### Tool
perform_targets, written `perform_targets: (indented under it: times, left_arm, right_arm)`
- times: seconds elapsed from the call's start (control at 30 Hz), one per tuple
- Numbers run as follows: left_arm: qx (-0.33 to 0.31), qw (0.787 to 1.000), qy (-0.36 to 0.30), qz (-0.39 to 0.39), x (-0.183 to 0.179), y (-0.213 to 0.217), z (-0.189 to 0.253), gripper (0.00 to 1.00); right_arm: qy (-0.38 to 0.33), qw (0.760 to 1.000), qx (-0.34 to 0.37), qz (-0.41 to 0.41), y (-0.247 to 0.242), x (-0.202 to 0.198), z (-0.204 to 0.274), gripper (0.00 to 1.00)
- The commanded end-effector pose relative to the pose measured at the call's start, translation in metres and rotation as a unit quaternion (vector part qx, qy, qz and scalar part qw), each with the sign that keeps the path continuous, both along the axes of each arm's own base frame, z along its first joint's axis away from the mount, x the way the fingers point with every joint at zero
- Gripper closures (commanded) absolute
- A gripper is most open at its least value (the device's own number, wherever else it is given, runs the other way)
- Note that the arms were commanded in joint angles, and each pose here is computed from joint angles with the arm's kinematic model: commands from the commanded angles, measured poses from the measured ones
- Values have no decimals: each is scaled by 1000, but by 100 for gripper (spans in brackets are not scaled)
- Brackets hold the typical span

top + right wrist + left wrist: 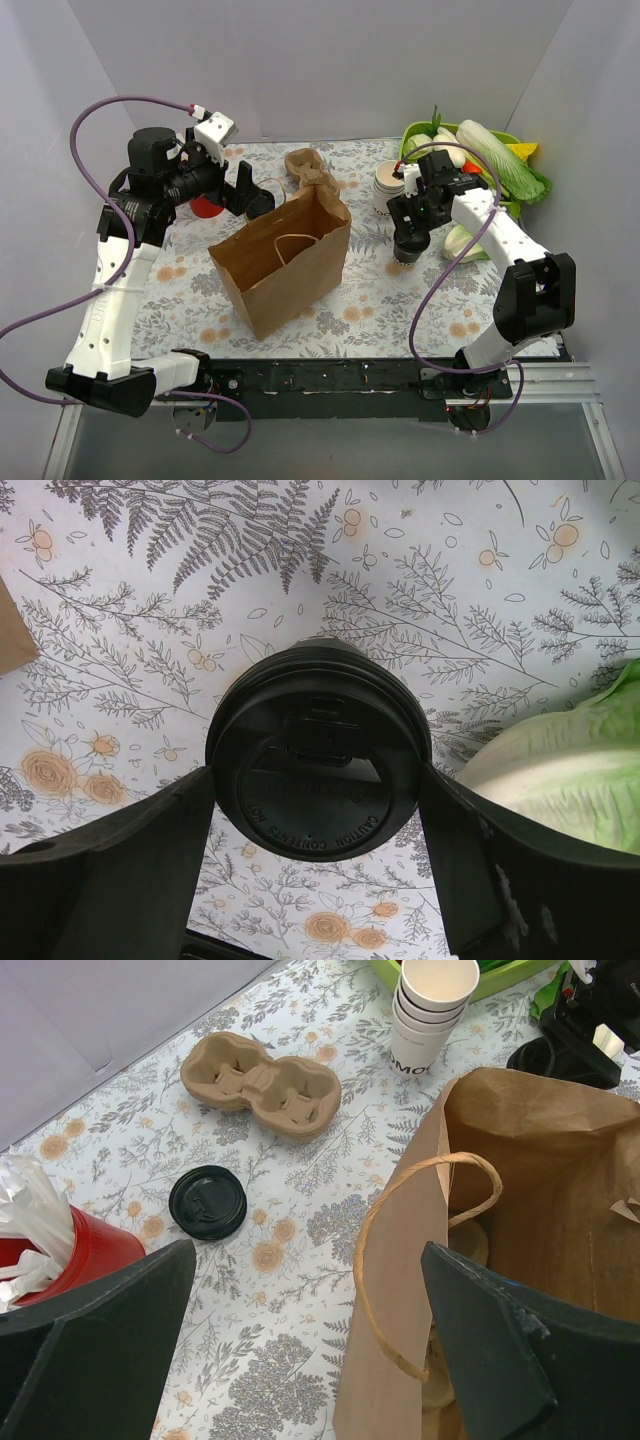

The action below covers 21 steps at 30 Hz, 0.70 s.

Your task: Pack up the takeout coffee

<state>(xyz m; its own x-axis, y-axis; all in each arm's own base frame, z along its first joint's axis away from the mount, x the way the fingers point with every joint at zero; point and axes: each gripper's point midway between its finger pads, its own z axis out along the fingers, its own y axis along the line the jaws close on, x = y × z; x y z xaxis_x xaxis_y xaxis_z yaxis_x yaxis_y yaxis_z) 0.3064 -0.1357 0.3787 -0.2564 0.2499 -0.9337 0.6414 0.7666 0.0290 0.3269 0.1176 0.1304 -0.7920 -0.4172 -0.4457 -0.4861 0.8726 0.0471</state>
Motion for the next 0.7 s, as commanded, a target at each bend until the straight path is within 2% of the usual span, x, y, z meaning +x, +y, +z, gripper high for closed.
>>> perform_targets:
  times: [0.0,0.23,0.47,0.57,0.67]
  left_arm:
    - [2,1000,-15,0,-8,4,6,2]
    - [2,1000,-18,-1,-10,4,6,2]
    - [8,1000,-25,12,-14,10,11,2]
    - [0,999,-42,21,-22,13,30,2]
    - [-15,999,-25,19,-33,12,32,2]
  right_arm:
    - [31,999,-27,17,-7,-13,-22,14]
    - [36,998,-33,26,-10,-20,-28,12]
    - [32,997,-33,55,-10,-26,-23,25]
    - [6,997,-30,74,-10,-22,1,30]
    - [-34,995,-15,87,-5,-12,38,36]
